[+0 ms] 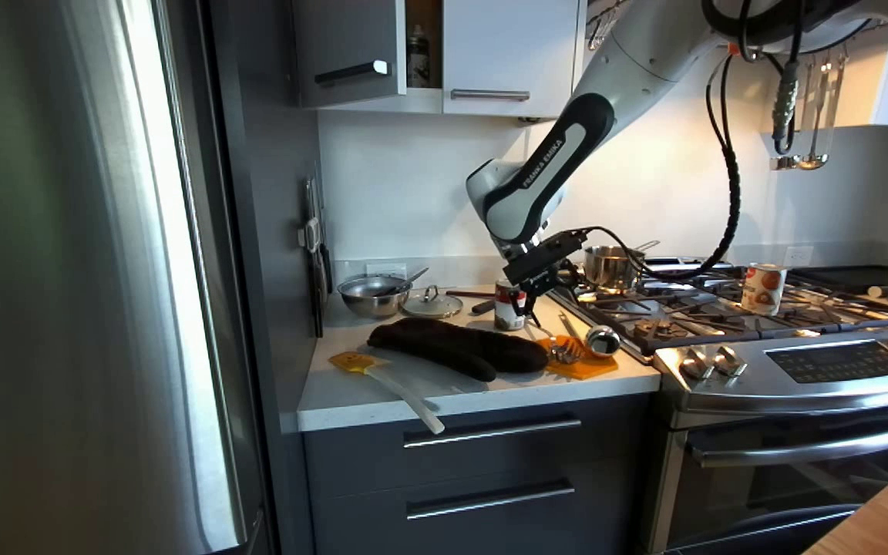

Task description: Put the metal kitchen on the wall hook

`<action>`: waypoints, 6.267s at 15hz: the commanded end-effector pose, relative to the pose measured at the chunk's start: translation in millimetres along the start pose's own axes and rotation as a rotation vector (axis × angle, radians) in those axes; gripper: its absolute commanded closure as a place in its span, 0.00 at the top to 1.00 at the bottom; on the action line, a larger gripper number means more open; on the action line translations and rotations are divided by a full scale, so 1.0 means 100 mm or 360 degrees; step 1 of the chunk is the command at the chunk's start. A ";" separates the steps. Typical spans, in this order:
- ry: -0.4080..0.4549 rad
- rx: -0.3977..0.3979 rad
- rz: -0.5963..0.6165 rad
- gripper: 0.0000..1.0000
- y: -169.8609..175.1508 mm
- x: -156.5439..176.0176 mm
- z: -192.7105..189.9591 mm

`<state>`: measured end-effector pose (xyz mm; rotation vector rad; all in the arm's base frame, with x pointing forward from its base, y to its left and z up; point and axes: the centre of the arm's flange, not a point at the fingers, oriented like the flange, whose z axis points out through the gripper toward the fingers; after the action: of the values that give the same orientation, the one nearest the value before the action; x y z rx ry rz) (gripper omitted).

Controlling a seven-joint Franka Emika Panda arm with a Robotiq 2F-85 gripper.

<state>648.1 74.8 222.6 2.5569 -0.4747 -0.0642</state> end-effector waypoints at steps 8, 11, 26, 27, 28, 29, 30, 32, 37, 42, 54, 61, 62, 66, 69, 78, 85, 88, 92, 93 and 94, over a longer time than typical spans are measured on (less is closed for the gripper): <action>0.0096 -0.0132 0.0018 1.00 -0.15 0.07 0.08; 0.0117 -0.0257 0.0031 1.00 -0.29 0.06 0.15; 0.0135 -0.0712 -0.0004 1.00 -0.70 0.10 0.50; 0.0137 -0.0733 -0.0006 1.00 -0.72 0.10 0.51; 0.0143 -0.0747 -0.0003 1.00 -0.73 0.10 0.52; 0.0149 -0.0755 -0.0007 1.00 -0.75 0.11 0.53; 0.0155 -0.0765 -0.0006 1.00 -0.77 0.12 0.54; 0.0167 -0.0780 -0.0009 0.81 -0.80 0.13 0.54; 0.0184 -0.0804 -0.0019 0.67 -0.86 0.14 0.54; 0.0191 -0.0817 -0.0027 0.39 -0.88 0.13 0.52; 0.0178 -0.0834 -0.0045 0.56 -0.93 0.14 0.53; 0.0052 -0.0936 0.0015 0.59 -0.89 0.20 0.66; 0.0029 -0.0952 0.0022 0.55 -0.87 0.22 0.68; -0.0039 -0.0983 0.0021 0.50 -0.87 0.25 0.77; -0.0072 -0.0993 0.0012 0.51 -0.89 0.28 0.83; -0.0095 -0.0975 0.0007 0.00 -0.94 0.34 0.90; -0.0048 -0.0971 -0.0025 0.01 -0.86 0.17 0.63; -0.0032 -0.0979 -0.0014 0.01 -0.77 0.06 0.43; -0.0042 -0.1027 0.0068 0.01 -0.55 -0.05 0.24; 0.0000 -0.1024 0.0079 0.01 -0.46 -0.07 0.22; 0.0043 -0.0976 0.0081 0.01 -0.38 -0.07 0.19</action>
<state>682.8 114.4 164.0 1.9357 -0.4175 -0.1873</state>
